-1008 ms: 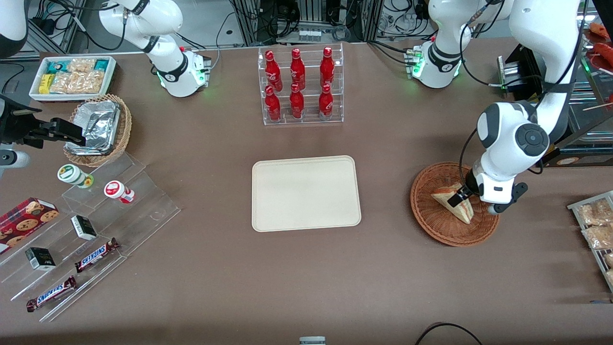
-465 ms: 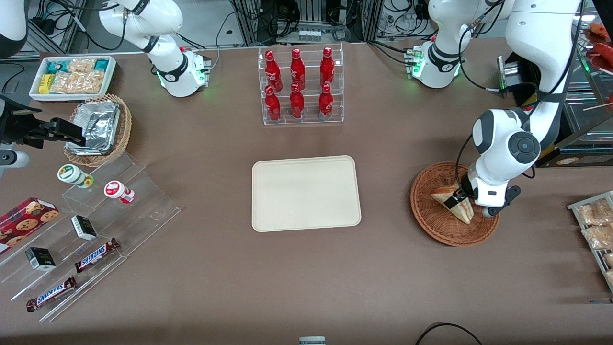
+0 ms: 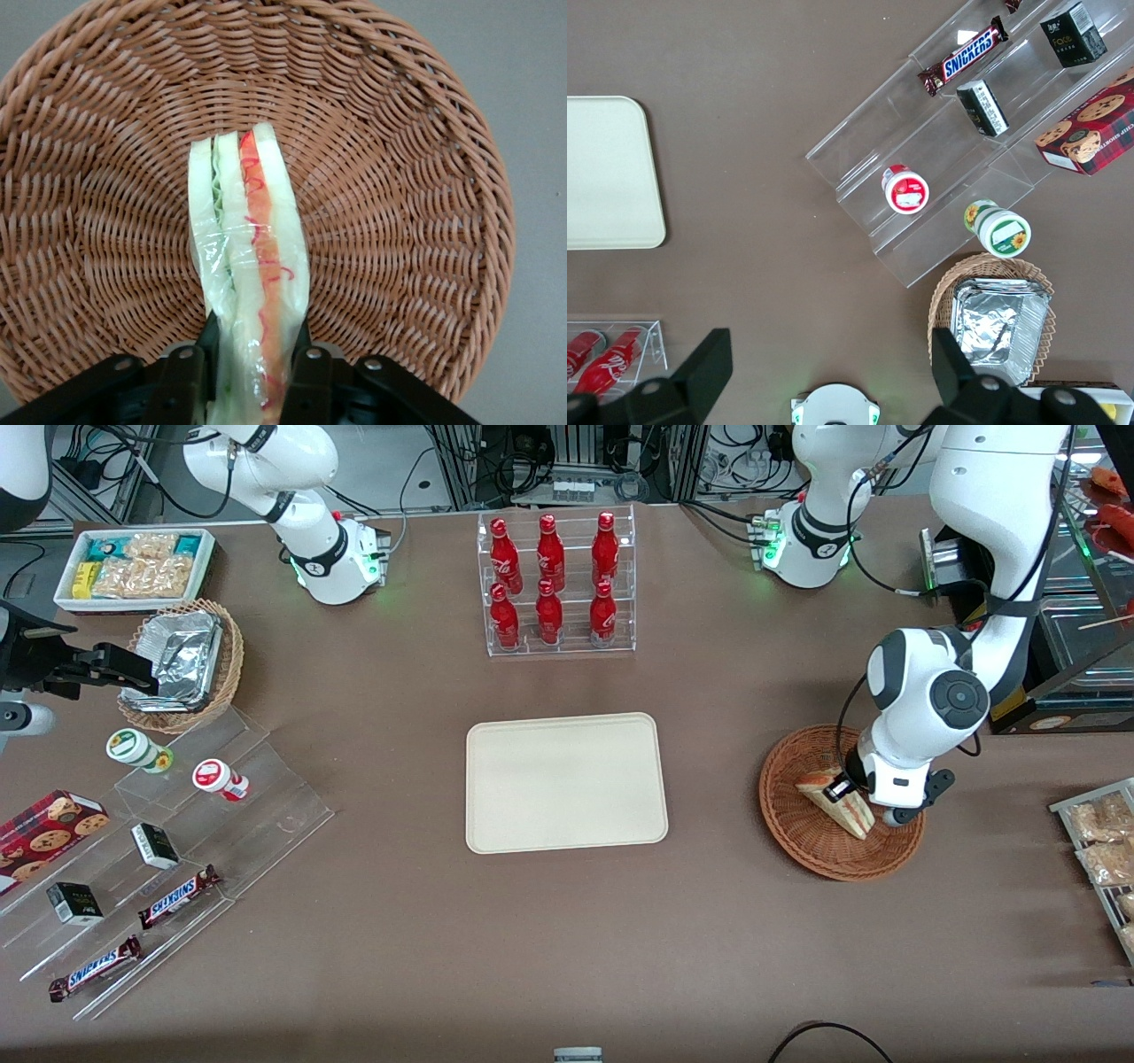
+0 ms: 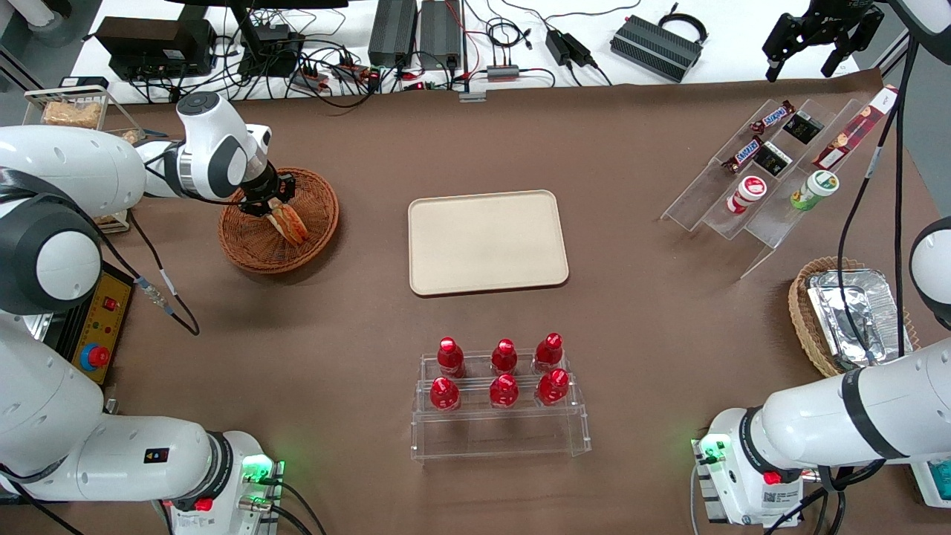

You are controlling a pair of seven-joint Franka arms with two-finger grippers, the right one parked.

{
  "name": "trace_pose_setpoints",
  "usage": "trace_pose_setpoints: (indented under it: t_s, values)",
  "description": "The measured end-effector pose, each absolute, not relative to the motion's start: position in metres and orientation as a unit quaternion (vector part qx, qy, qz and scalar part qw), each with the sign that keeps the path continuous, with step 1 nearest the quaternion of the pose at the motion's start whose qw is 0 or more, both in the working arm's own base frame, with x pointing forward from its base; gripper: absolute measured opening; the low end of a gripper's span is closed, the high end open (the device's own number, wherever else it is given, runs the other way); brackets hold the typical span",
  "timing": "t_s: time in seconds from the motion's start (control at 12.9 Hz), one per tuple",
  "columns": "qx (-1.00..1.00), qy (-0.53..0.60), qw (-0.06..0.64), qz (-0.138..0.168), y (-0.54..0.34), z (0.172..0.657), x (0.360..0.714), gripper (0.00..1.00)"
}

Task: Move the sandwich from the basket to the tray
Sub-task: 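Lift the sandwich with the left gripper and carry it over the tray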

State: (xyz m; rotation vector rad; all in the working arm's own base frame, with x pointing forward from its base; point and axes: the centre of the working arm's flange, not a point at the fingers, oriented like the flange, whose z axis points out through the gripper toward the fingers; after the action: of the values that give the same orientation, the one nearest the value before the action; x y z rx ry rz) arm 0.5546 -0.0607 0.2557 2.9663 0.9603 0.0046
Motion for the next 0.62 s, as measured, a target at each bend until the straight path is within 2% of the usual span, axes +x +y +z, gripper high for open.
trace_pose_setpoints:
  t_s: [0.16,0.31,0.39,0.62]
  values:
    - [0.954,0.300,0.006,-0.013,-0.067,0.269,0.556,0.26]
    - [0.959,0.283,-0.002,-0.031,-0.087,0.311,0.566,0.15]
    - [0.961,0.272,-0.005,-0.038,-0.100,0.340,0.572,0.15]
    - [0.975,0.223,0.001,-0.024,-0.165,0.413,0.584,0.15]
